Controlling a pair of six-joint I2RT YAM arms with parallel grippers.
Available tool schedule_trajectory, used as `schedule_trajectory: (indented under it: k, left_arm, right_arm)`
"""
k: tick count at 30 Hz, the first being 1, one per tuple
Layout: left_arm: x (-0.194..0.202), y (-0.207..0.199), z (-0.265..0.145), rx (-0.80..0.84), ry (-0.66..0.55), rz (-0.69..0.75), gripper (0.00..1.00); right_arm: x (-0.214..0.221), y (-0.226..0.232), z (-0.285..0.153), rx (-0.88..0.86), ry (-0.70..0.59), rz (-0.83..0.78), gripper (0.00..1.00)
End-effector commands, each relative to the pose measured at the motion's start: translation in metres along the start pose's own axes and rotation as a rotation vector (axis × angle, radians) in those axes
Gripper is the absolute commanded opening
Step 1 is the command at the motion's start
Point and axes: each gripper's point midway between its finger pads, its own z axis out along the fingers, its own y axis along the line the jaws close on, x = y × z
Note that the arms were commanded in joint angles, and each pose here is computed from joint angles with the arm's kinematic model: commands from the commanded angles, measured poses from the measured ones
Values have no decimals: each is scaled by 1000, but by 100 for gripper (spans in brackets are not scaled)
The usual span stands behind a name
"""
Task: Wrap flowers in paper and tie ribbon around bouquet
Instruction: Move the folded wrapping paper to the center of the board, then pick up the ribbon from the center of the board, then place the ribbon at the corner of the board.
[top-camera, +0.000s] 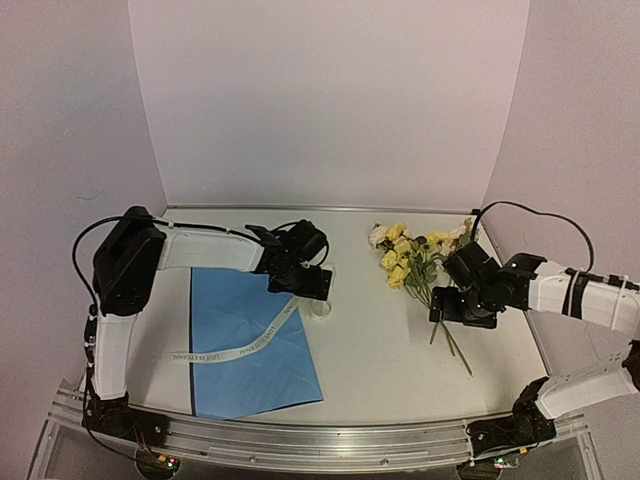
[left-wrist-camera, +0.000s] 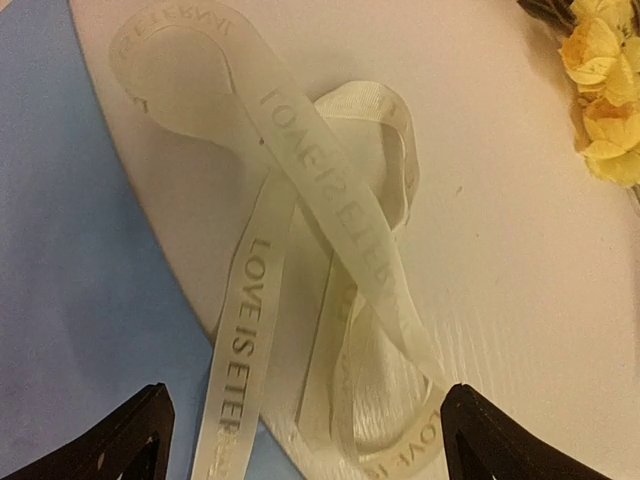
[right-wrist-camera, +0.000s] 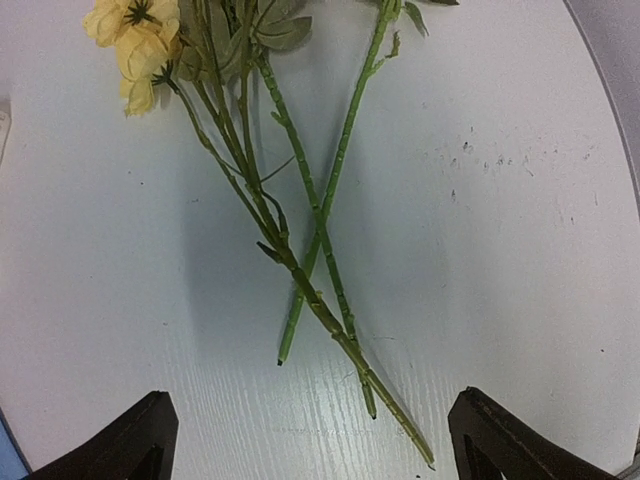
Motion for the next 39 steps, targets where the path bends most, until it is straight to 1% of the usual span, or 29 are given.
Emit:
schedule_trajectory:
  k: [1, 4, 7, 10, 12, 16, 17, 18, 19, 21, 22, 25, 29, 31, 33, 37, 39]
  left_arm:
    - [-22, 1, 25, -62, -3, 83, 96]
    - [-35, -2, 41, -73, -10, 85, 96]
    - [-38, -1, 59, -78, -2, 80, 92]
    - [-39, -4, 72, -53, 9, 84, 84]
    - [-37, -8, 81, -30, 24, 84, 76]
    - [-41, -10, 85, -9, 27, 73, 41]
    - [-44, -10, 83, -9, 17, 72, 32]
    - [-51, -9, 76, -6, 1, 66, 20]
    - [-61, -9, 65, 0, -25, 60, 12]
    - [-82, -7, 39, 10, -86, 44, 3]
    - [-93, -5, 23, 15, -121, 34, 0]
    - [-124, 12, -39, 9, -239, -15, 0]
    - [-135, 56, -102, -68, -339, -94, 0]
    - [-127, 90, -122, -144, -355, -138, 0]
    - [-112, 131, -136, -242, -345, -192, 0]
    - [-66, 224, -159, -452, -306, -325, 0]
    - [-43, 261, -166, -518, -286, -394, 0]
  right_arm:
    - [-5, -11, -12, 9, -62, 24, 98]
    - [-2, -15, -14, 3, -65, 29, 98]
    - [2, -19, -15, 3, -63, 33, 98]
    - [6, -23, -15, 2, -63, 41, 98]
    - [8, -24, -14, 2, -61, 45, 98]
    - [9, -22, -14, -6, -51, 45, 98]
    - [10, -21, -14, -11, -46, 41, 98]
    - [10, -19, -14, -18, -39, 38, 98]
    - [9, -16, -14, -24, -33, 34, 97]
    - [8, -12, -14, -31, -21, 25, 96]
    - [8, -10, -13, -34, -16, 20, 96]
    - [6, -4, -13, -45, -9, 13, 95]
    - [4, 3, -12, -57, -8, -7, 93]
    - [3, 9, -12, -67, -6, -23, 93]
    - [2, 16, -11, -77, -4, -43, 93]
    - [-2, 32, -11, -100, -5, -79, 94]
    - [-2, 38, -9, -109, -3, -92, 94]
